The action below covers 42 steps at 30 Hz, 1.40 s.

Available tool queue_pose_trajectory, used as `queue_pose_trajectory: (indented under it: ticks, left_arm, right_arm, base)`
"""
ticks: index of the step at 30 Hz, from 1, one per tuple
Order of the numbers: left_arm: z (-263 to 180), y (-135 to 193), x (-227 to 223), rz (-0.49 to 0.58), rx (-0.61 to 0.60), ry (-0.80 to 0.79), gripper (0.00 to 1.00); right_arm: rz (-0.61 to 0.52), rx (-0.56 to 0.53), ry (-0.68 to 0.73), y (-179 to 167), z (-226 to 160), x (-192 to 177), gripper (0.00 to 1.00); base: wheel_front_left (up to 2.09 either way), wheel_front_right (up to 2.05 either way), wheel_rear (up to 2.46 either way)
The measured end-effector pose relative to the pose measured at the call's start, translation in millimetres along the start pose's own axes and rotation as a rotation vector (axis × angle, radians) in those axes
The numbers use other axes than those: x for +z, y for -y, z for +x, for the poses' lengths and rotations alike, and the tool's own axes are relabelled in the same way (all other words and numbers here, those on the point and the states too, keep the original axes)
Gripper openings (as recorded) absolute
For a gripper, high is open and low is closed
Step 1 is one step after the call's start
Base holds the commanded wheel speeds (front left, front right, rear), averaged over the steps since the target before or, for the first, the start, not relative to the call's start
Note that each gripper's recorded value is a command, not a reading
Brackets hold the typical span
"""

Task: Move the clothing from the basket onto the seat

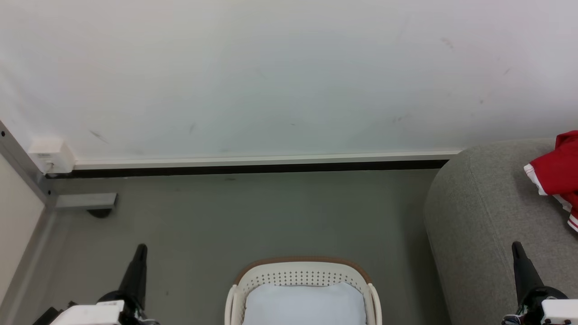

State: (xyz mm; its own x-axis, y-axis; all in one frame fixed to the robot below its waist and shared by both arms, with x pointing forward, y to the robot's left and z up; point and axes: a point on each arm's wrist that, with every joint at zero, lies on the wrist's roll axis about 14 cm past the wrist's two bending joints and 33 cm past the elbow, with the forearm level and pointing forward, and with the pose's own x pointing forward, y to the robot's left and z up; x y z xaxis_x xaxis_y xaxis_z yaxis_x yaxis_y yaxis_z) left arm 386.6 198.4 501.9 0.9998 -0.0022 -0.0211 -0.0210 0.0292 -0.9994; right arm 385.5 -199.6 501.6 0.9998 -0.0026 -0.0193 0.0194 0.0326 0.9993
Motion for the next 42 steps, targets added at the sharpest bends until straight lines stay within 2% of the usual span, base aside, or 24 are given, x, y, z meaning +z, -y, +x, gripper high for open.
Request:
queue_pose_trajectory:
  ticks: [6, 42]
  left_arm:
    - [1.2, 1.9, 1.3, -0.027, -0.009, 0.001, 0.00]
    - [1.3, 2.1, 1.3, -0.027, -0.010, 0.001, 0.00]
  right_arm:
    - [0.039, 0.009, -0.004, -1.9, 1.6, -0.5, 0.00]
    - [0.039, 0.010, -0.004, -2.4, 1.7, -0.4, 0.00]
  base:
    - [0.00, 0.00, 0.00]
    - [0.00, 0.00, 0.00]
